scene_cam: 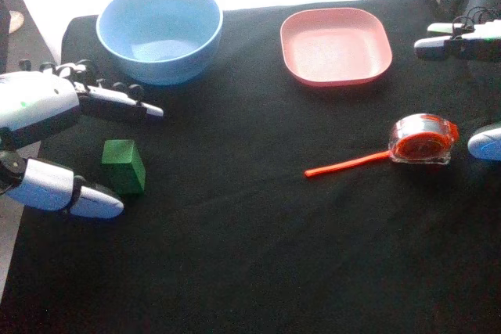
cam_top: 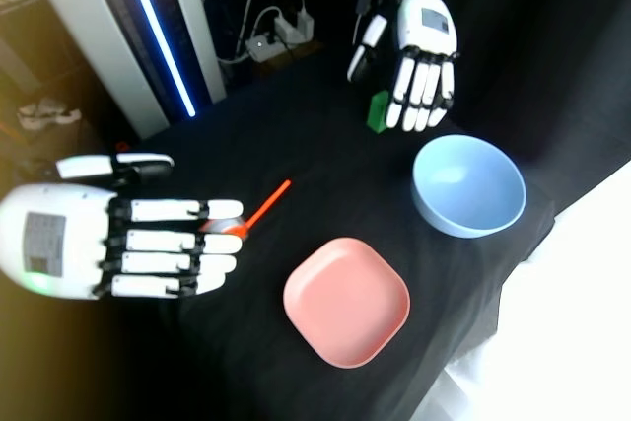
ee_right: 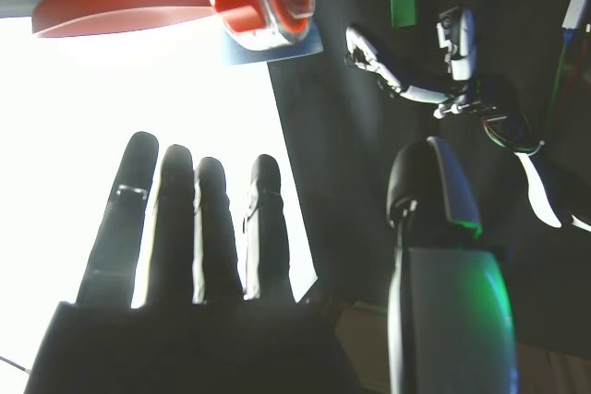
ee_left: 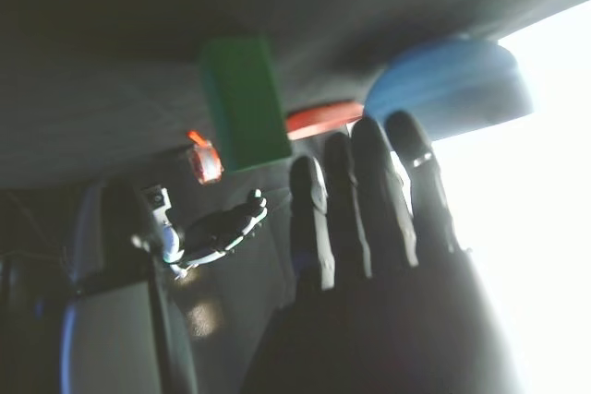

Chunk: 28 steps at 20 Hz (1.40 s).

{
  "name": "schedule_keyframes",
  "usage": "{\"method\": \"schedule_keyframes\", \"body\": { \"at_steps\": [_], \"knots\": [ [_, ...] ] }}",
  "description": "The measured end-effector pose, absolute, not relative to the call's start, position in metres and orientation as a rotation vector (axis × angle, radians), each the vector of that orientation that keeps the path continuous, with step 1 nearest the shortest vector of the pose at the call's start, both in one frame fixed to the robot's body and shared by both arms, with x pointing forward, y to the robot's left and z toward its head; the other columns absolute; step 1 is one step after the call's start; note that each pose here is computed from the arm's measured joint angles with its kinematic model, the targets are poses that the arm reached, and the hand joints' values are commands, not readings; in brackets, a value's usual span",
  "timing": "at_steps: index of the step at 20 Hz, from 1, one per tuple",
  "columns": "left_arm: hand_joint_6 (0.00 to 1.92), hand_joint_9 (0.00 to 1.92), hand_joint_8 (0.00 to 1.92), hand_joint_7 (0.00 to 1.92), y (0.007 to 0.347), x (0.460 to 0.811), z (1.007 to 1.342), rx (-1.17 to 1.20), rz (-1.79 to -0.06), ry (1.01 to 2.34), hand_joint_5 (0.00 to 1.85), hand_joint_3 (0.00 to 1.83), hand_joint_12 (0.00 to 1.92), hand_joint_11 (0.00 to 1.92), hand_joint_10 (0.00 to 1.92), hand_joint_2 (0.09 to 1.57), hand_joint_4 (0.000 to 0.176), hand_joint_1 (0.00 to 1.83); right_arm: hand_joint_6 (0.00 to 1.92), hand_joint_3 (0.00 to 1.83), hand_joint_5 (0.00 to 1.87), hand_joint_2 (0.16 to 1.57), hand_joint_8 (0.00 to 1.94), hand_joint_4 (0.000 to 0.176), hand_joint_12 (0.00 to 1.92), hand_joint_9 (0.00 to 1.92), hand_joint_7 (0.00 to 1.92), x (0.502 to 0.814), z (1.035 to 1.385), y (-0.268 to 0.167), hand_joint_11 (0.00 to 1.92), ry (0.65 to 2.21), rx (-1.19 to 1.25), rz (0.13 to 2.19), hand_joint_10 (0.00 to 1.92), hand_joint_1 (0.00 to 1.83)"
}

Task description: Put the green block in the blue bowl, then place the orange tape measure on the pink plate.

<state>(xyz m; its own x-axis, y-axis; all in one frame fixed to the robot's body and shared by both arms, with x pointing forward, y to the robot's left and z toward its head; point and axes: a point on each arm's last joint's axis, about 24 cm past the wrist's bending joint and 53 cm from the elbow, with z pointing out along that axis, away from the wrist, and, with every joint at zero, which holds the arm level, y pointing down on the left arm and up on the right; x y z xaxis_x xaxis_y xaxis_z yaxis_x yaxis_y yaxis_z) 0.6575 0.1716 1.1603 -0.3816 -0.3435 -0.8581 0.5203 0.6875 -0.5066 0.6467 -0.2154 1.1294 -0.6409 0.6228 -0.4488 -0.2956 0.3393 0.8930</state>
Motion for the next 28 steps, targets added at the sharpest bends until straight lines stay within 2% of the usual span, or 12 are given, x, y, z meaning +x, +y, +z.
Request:
{"method": "schedule_keyframes", "body": {
  "at_steps": [3, 5, 8, 12, 13, 14, 15, 17, 19, 20, 25, 28],
  "knots": [
    [0.0, 0.77, 0.02, 0.84, 0.173, 0.659, 1.16, 0.146, -0.914, 1.737, 0.65, 0.0, 1.52, 0.05, 0.13, 0.97, 0.033, 0.89, 0.0, 0.0, 0.37, 1.0, 0.0, 0.078, 0.63, 0.18, 0.19, 0.646, 1.129, -0.215, 0.0, 1.79, 0.292, 1.422, 0.01, 0.82],
    [0.0, 0.78, 0.01, 0.89, 0.173, 0.662, 1.162, 0.138, -0.917, 1.729, 0.71, 0.0, 1.42, 0.04, 0.17, 0.99, 0.037, 0.93, 0.0, 0.0, 0.36, 1.0, 0.0, 0.084, 0.66, 0.18, 0.18, 0.646, 1.128, -0.214, 0.0, 1.792, 0.289, 1.423, 0.0, 0.84],
    [0.01, 0.84, 0.02, 0.97, 0.169, 0.664, 1.16, 0.132, -0.93, 1.725, 0.8, 0.0, 1.28, 0.11, 0.2, 1.01, 0.0, 1.0, 0.0, 0.0, 0.36, 1.01, 0.0, 0.082, 0.68, 0.17, 0.17, 0.646, 1.128, -0.214, 0.0, 1.792, 0.29, 1.424, 0.0, 0.84],
    [0.01, 0.9, 0.02, 1.06, 0.167, 0.672, 1.162, 0.106, -0.944, 1.707, 0.92, 0.0, 1.23, 0.18, 0.15, 1.04, 0.0, 0.99, 0.0, 0.0, 0.38, 1.0, 0.01, 0.073, 0.74, 0.19, 0.21, 0.645, 1.127, -0.213, 0.0, 1.795, 0.289, 1.425, 0.0, 0.82],
    [0.61, 0.97, 0.72, 1.13, 0.165, 0.672, 1.164, 0.104, -0.95, 1.702, 0.98, 0.0, 1.37, 0.24, 0.21, 1.07, 0.0, 1.21, 0.0, 0.0, 0.38, 1.01, 0.0, 0.08, 0.72, 0.18, 0.2, 0.645, 1.128, -0.213, 0.0, 1.795, 0.29, 1.426, 0.0, 0.81],
    [0.59, 1.02, 0.99, 1.08, 0.163, 0.673, 1.164, 0.105, -0.954, 1.699, 1.05, 0.0, 1.45, 0.4, 0.38, 1.08, 0.0, 1.26, 0.0, 0.0, 0.38, 1.01, 0.0, 0.087, 0.73, 0.19, 0.2, 0.645, 1.127, -0.213, 0.0, 1.795, 0.29, 1.426, 0.0, 0.82],
    [0.5, 0.86, 1.19, 0.93, 0.162, 0.673, 1.165, 0.107, -0.958, 1.697, 1.08, 0.0, 1.44, 0.56, 1.25, 1.12, 0.0, 1.35, 0.0, 0.0, 0.38, 1.01, 0.0, 0.092, 0.83, 0.22, 0.21, 0.645, 1.127, -0.213, 0.0, 1.796, 0.29, 1.427, 0.01, 0.79],
    [0.75, 0.77, 1.26, 0.85, 0.161, 0.672, 1.167, 0.11, -0.962, 1.688, 0.96, 0.01, 1.38, 0.57, 1.42, 1.16, 0.0, 1.36, 0.0, 0.0, 0.38, 1.01, 0.0, 0.087, 0.84, 0.22, 0.21, 0.645, 1.127, -0.213, 0.0, 1.796, 0.292, 1.428, 0.01, 0.78],
    [0.81, 0.86, 1.3, 0.88, 0.159, 0.673, 1.173, 0.113, -0.971, 1.67, 0.99, 0.0, 1.45, 0.62, 0.93, 1.15, 0.0, 1.23, 0.0, 0.0, 0.38, 1.01, 0.0, 0.088, 0.82, 0.22, 0.2, 0.645, 1.127, -0.213, 0.0, 1.796, 0.292, 1.428, 0.0, 0.78],
    [0.8, 0.9, 1.22, 0.93, 0.158, 0.674, 1.181, 0.116, -0.979, 1.647, 0.99, 0.0, 1.37, 0.39, 0.81, 1.13, 0.0, 1.23, 0.0, 0.0, 0.39, 1.01, 0.0, 0.08, 0.82, 0.22, 0.21, 0.645, 1.127, -0.213, 0.0, 1.796, 0.292, 1.428, 0.0, 0.79],
    [0.7, 1.01, 1.02, 1.01, 0.16, 0.674, 1.223, 0.136, -1.009, 1.527, 1.1, 0.0, 1.35, 0.54, 0.59, 1.09, 0.002, 1.24, 0.0, 0.0, 0.39, 1.01, 0.0, 0.071, 0.88, 0.23, 0.21, 0.645, 1.126, -0.213, 0.0, 1.801, 0.291, 1.426, 0.0, 0.8],
    [0.38, 0.98, 1.09, 1.04, 0.156, 0.675, 1.253, 0.165, -1.009, 1.436, 1.2, 0.0, 1.45, 0.61, 0.88, 1.07, 0.0, 1.27, 0.0, 0.0, 0.41, 1.01, 0.0, 0.053, 0.74, 0.22, 0.22, 0.645, 1.126, -0.212, 0.0, 1.801, 0.292, 1.428, 0.0, 0.8]
  ]
}}
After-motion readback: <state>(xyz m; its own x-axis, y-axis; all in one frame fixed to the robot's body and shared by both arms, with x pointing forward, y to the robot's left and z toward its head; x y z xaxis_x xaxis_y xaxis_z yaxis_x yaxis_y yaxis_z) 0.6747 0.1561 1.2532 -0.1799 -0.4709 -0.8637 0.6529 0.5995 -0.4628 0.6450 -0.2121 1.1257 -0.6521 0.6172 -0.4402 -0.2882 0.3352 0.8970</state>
